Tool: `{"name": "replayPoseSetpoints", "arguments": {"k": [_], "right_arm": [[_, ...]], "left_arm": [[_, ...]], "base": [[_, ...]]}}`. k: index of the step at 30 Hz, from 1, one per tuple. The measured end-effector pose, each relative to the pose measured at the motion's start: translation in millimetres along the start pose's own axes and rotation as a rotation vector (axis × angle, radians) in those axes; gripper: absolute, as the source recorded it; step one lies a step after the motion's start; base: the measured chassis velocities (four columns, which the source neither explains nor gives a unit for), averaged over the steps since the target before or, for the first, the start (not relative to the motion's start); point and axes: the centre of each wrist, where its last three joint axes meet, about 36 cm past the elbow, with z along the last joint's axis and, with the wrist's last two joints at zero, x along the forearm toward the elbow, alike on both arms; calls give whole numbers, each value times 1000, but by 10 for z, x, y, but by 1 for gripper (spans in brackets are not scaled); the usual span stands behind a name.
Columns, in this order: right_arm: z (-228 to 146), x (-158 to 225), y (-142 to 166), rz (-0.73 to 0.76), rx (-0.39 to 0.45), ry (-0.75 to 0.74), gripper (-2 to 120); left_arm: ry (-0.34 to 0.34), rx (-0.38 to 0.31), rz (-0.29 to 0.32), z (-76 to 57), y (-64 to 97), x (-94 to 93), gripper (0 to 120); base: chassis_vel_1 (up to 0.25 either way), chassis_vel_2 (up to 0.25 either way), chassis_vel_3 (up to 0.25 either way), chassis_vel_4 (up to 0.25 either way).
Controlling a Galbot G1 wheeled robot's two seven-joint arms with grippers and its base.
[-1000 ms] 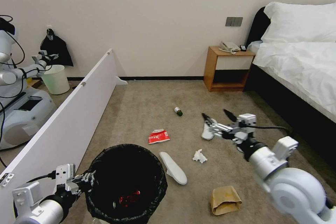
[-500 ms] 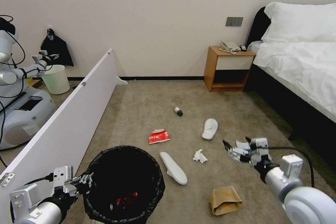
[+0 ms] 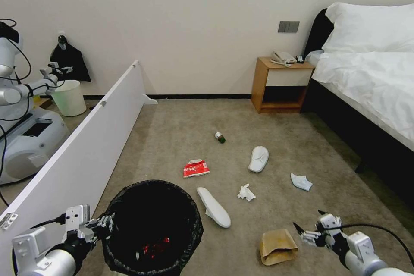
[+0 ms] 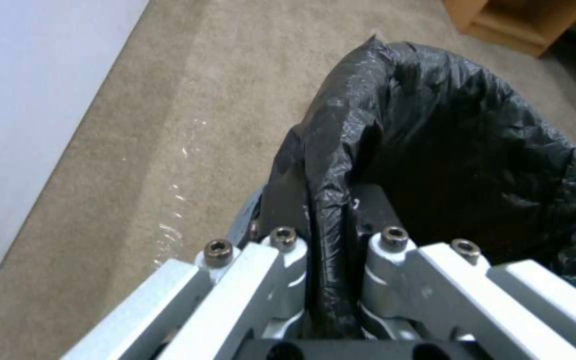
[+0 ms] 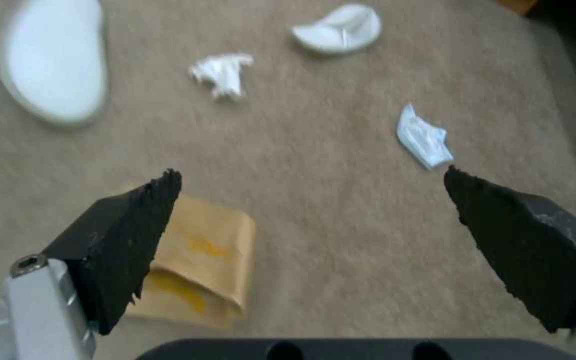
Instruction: Pick up the trash bin, then pick up the garbage from the floor and place it into the trash bin.
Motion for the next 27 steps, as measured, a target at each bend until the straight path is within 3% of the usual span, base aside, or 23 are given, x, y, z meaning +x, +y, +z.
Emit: {"name": "replayPoseSetpoints", "arguments": {"k": [10, 27], "right_arm": [[419, -154, -35, -7, 21, 52, 100], [877, -596, 335, -58, 23, 139, 100]], "left_arm": [[-5, 0, 3, -12, -2, -3, 5], [-9, -1, 5, -23, -3, -5, 5]], "base": [[0, 0, 0, 0], [0, 0, 0, 0]]}}
